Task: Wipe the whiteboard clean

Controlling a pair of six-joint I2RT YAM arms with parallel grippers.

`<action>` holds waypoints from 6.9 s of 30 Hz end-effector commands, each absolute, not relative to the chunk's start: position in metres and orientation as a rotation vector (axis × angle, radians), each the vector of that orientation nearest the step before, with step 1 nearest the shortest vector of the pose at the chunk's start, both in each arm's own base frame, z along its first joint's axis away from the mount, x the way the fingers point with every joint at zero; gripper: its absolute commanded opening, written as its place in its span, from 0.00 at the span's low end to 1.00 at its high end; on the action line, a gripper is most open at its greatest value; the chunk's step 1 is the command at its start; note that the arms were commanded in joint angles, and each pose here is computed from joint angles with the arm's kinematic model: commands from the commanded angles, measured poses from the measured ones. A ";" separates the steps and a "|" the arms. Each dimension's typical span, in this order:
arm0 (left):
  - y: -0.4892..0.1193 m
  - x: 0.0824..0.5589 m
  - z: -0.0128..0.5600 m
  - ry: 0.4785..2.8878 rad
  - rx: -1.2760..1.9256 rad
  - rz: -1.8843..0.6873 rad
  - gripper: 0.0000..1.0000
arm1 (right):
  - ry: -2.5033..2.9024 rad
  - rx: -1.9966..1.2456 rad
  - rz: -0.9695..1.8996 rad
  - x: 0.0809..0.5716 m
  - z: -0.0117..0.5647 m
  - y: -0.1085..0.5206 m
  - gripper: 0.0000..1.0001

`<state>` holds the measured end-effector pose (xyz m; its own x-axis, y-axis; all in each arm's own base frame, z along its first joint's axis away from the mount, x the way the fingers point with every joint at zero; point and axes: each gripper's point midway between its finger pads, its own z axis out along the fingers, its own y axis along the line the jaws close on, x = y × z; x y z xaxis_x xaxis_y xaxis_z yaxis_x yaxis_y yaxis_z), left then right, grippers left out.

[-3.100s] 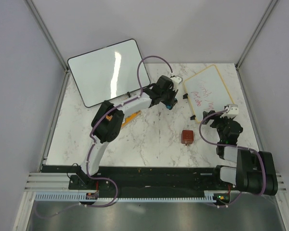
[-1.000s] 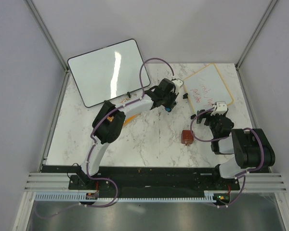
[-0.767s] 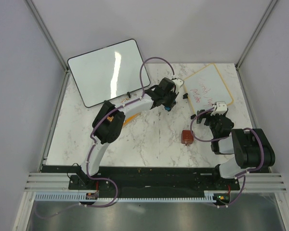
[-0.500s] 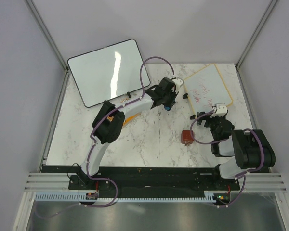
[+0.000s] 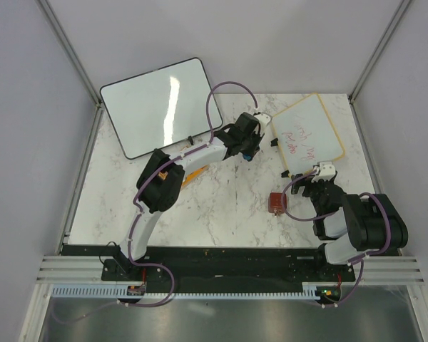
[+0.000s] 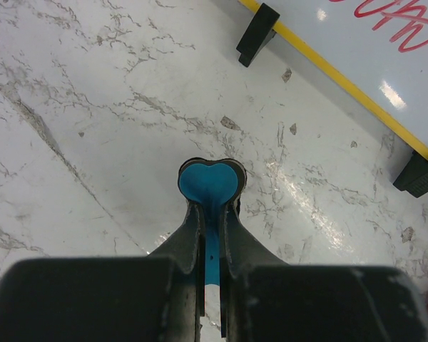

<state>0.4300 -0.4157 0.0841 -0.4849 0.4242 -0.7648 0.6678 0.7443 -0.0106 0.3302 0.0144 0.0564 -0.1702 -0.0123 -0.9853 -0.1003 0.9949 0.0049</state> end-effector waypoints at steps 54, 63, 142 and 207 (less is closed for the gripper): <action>-0.422 0.428 0.118 2.083 0.838 -0.430 0.02 | 1.840 -0.155 0.055 0.385 0.226 -0.075 0.98; -0.423 0.423 0.121 2.077 0.848 -0.429 0.02 | 1.911 -0.077 0.277 0.402 0.255 -0.119 0.83; -0.513 0.429 0.168 1.897 0.766 -0.712 0.02 | 2.411 -0.238 0.824 0.381 0.102 -0.073 0.00; -0.530 0.480 0.105 1.924 0.165 -0.639 0.02 | 2.354 -0.404 0.769 0.352 0.125 -0.043 0.00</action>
<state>0.4415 -0.5637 0.1493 -0.4008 -0.1720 -0.8999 0.5408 0.7484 -0.3840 0.3575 -0.0411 0.1443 -0.7671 0.0986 -0.6339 -0.3523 0.7610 0.5447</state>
